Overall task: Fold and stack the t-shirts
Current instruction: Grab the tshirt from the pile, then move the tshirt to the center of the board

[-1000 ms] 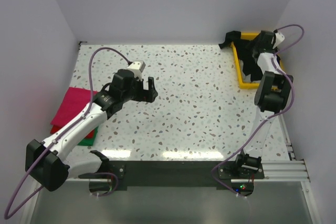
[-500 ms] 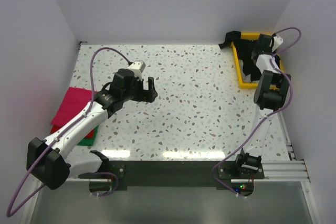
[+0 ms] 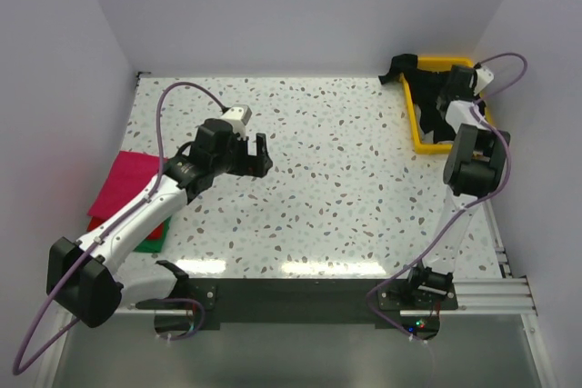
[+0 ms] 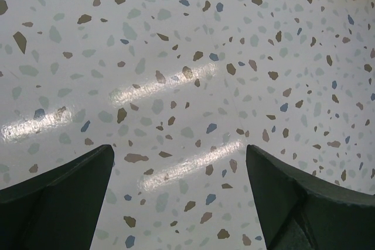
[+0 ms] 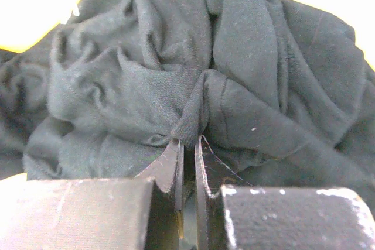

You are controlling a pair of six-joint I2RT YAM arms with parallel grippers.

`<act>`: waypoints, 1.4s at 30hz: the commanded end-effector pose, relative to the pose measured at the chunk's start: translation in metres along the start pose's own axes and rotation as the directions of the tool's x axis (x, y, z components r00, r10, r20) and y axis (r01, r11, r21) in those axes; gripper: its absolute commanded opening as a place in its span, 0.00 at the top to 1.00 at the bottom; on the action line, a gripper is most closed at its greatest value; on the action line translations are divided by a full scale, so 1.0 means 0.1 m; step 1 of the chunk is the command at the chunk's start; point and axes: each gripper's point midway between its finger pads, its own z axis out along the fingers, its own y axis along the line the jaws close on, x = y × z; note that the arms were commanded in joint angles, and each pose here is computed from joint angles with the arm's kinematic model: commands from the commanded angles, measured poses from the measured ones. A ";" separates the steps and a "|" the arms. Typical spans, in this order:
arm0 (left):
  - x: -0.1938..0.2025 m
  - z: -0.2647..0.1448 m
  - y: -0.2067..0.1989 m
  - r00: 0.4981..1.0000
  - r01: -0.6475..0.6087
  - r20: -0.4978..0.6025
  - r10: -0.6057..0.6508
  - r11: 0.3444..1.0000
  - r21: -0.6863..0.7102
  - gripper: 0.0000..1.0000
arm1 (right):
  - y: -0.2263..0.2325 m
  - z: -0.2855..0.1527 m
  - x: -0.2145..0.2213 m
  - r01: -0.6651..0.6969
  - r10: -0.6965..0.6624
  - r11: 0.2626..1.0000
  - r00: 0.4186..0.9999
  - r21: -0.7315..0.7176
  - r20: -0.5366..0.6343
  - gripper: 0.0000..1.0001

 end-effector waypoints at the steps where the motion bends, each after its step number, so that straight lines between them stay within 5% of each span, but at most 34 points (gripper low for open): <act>1: -0.14 -0.04 -0.04 0.999 -0.023 0.041 0.022 0.999 0.023 0.00 | 0.05 -0.40 -0.60 -0.039 0.044 0.999 0.988 -0.035 0.146 1.00; 19: -0.15 -0.07 -0.07 0.999 -0.012 0.046 0.010 0.999 0.048 0.00 | 0.15 -1.72 -1.15 -0.032 0.083 0.987 0.940 -0.156 0.331 1.00; 27: -0.17 -0.08 -0.05 0.999 -0.005 0.053 0.002 0.998 0.055 0.00 | 0.73 -3.20 -1.81 0.022 0.152 0.936 0.875 -0.352 0.459 1.00; 34: -0.28 -0.17 0.00 0.995 0.006 0.097 -0.010 0.999 0.040 0.00 | 0.90 -4.78 -2.46 0.039 0.360 0.760 0.806 -0.649 0.470 1.00; 42: -0.40 -0.24 0.07 0.991 0.023 0.134 -0.026 0.999 0.025 0.00 | 0.87 -6.30 -3.03 0.070 0.569 0.377 0.769 -0.923 0.291 1.00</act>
